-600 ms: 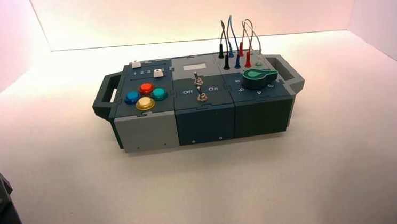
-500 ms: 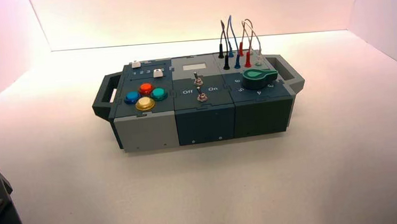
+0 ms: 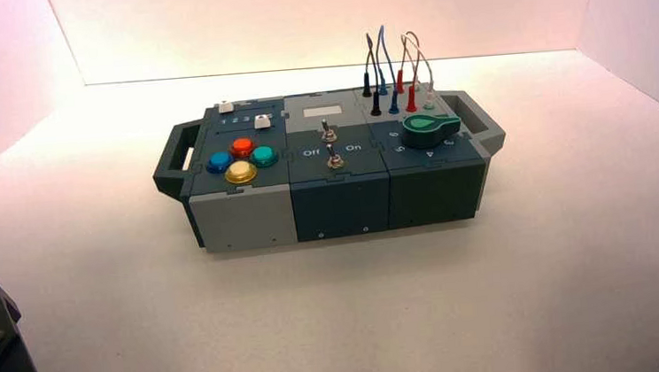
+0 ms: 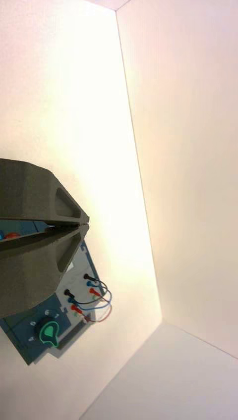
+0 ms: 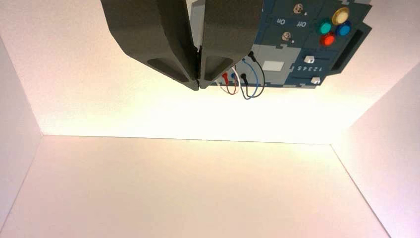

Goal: Push the green button with the left gripper.

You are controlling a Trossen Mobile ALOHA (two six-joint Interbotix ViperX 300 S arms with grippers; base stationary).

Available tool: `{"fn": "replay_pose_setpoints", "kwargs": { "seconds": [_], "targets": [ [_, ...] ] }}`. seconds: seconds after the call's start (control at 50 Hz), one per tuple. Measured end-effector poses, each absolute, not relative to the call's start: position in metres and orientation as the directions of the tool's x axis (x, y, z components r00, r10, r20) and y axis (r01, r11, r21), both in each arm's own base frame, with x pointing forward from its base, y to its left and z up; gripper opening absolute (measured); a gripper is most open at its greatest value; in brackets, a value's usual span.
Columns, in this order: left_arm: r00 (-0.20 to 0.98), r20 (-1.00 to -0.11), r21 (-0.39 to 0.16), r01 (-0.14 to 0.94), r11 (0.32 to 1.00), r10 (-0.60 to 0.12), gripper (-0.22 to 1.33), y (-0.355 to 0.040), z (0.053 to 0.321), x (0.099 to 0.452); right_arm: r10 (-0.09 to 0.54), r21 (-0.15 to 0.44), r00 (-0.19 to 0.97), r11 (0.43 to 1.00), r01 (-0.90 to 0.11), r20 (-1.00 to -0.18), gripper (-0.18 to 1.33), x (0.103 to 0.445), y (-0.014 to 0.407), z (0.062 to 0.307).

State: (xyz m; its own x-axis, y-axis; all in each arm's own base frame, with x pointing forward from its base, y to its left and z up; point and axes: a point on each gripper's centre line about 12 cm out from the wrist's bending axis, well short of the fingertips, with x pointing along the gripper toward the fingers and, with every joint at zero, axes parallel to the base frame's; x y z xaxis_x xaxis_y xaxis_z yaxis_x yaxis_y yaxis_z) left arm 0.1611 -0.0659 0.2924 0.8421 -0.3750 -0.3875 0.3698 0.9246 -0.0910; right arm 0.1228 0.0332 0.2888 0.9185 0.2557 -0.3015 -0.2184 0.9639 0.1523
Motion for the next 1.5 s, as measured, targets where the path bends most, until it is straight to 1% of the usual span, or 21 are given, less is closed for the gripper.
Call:
{"fn": "replay_pose_setpoints", "kwargs": {
  "seconds": [0.22, 0.44, 0.5, 0.6, 0.62, 0.74, 0.8, 0.9, 0.98, 1.0, 1.04, 1.14, 1.34, 1.5],
  "targets": [
    [0.819, -0.438, -0.089, 0.371, 0.924, -0.371, -0.16, -0.069, 0.283, 0.167, 0.255, 0.147, 0.920, 0.965, -0.219, -0.297, -0.14, 0.125, 0.034, 0.289],
    [0.771, -0.490, -0.093, 0.418, 0.904, -0.407, -0.15, -0.079, 0.274, 0.166, 0.254, 0.147, 0.919, 0.965, -0.219, -0.300, -0.14, 0.126, 0.034, 0.287],
    [0.733, -0.531, -0.095, 0.447, 0.890, -0.425, -0.16, -0.087, 0.266, 0.167, 0.255, 0.149, 0.920, 0.964, -0.219, -0.299, -0.14, 0.126, 0.034, 0.287],
    [0.692, -0.578, -0.096, 0.470, 0.877, -0.434, -0.16, -0.095, 0.256, 0.171, 0.254, 0.149, 0.920, 0.964, -0.218, -0.297, -0.14, 0.126, 0.034, 0.287],
    [0.662, -0.608, -0.098, 0.485, 0.869, -0.438, -0.15, -0.102, 0.249, 0.174, 0.254, 0.149, 0.920, 0.965, -0.218, -0.299, -0.14, 0.127, 0.034, 0.286],
    [0.591, -0.674, -0.096, 0.525, 0.846, -0.444, -0.15, -0.118, 0.235, 0.182, 0.254, 0.150, 0.918, 0.965, -0.216, -0.304, -0.14, 0.128, 0.034, 0.284],
    [0.527, -0.725, -0.089, 0.567, 0.819, -0.444, -0.15, -0.136, 0.224, 0.190, 0.253, 0.149, 0.916, 0.965, -0.216, -0.312, -0.14, 0.130, 0.034, 0.283],
    [0.443, -0.788, -0.090, 0.604, 0.792, -0.428, -0.15, -0.158, 0.208, 0.200, 0.252, 0.151, 0.914, 0.965, -0.214, -0.319, -0.14, 0.131, 0.035, 0.282],
    [0.397, -0.819, -0.090, 0.624, 0.776, -0.415, -0.15, -0.170, 0.199, 0.205, 0.252, 0.151, 0.912, 0.965, -0.213, -0.323, -0.14, 0.132, 0.035, 0.282],
    [0.368, -0.839, -0.092, 0.630, 0.771, -0.401, -0.15, -0.177, 0.192, 0.209, 0.252, 0.149, 0.912, 0.965, -0.214, -0.323, -0.14, 0.132, 0.035, 0.282],
    [0.350, -0.851, -0.093, 0.634, 0.768, -0.392, -0.15, -0.181, 0.188, 0.211, 0.252, 0.151, 0.912, 0.965, -0.213, -0.325, -0.14, 0.132, 0.035, 0.281],
    [0.274, -0.899, -0.092, 0.645, 0.759, -0.342, -0.15, -0.195, 0.167, 0.223, 0.252, 0.151, 0.911, 0.965, -0.213, -0.328, -0.14, 0.133, 0.035, 0.281],
    [0.191, -0.940, -0.084, 0.671, 0.737, -0.282, -0.15, -0.205, 0.143, 0.235, 0.251, 0.152, 0.906, 0.966, -0.211, -0.339, -0.14, 0.135, 0.036, 0.279],
    [0.165, -0.950, -0.086, 0.676, 0.732, -0.263, -0.15, -0.207, 0.139, 0.236, 0.250, 0.151, 0.903, 0.966, -0.209, -0.351, -0.14, 0.136, 0.036, 0.278]
  ]
}}
